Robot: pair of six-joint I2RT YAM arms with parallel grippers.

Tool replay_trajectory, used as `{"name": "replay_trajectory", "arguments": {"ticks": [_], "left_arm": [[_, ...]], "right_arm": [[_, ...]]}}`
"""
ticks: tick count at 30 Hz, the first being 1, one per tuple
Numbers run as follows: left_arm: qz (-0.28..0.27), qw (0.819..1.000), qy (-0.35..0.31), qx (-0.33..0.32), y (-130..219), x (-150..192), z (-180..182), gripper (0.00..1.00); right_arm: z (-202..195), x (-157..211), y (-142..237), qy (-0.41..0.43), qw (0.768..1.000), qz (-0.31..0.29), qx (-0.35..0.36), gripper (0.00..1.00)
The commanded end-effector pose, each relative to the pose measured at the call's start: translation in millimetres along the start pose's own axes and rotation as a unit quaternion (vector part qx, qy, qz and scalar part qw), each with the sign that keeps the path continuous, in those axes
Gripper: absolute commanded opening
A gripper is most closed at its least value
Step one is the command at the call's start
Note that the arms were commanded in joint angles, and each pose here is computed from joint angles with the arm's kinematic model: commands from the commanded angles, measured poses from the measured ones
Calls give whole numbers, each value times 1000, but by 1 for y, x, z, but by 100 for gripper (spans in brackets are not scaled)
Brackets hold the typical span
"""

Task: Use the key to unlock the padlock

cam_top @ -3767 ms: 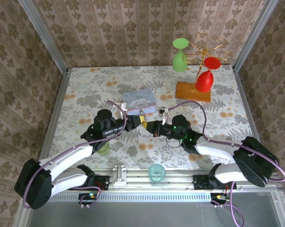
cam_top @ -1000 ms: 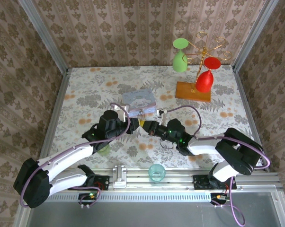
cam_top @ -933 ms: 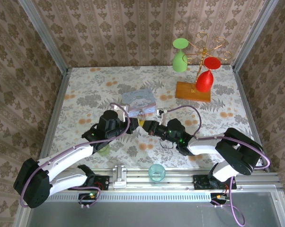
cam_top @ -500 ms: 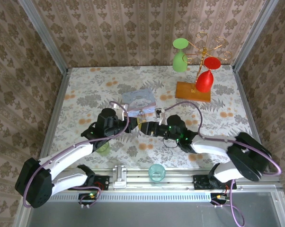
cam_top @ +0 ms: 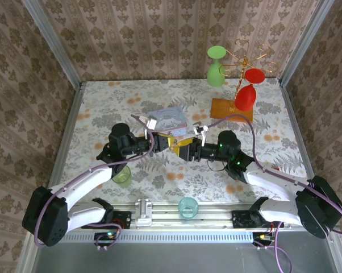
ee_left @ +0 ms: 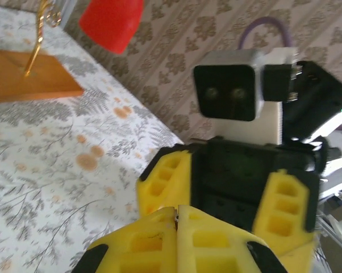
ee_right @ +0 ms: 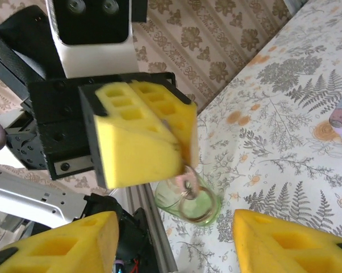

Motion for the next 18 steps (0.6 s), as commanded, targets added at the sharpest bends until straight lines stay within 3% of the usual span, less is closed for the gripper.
{"name": "replay_trajectory", "arguments": {"ticks": [1,8,18], "left_arm": [[-12,999,-26,46,2,-8,-15,0],[-7,999,-26,44,2,-4,-17,0],[4,999,-31,40,-2,0,-19,0]], "right_arm": [[7,-5,-1,14,998,-28,-53,49],[8,-5,0,9,996,-48,-71,31],[11,-13,2,18,995,-69,-74,22]]}}
Point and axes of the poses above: each hand's point on the last joint's axis, 136 mm out from that joint toward the fingers, its own y axis back along the fingers, its own z axis along the line the jaws close on, x = y × z, the point moved 10 cm from there along y, back along the fingers, and after that the axes turned 2 degrees about y, right-handed, at the moved point
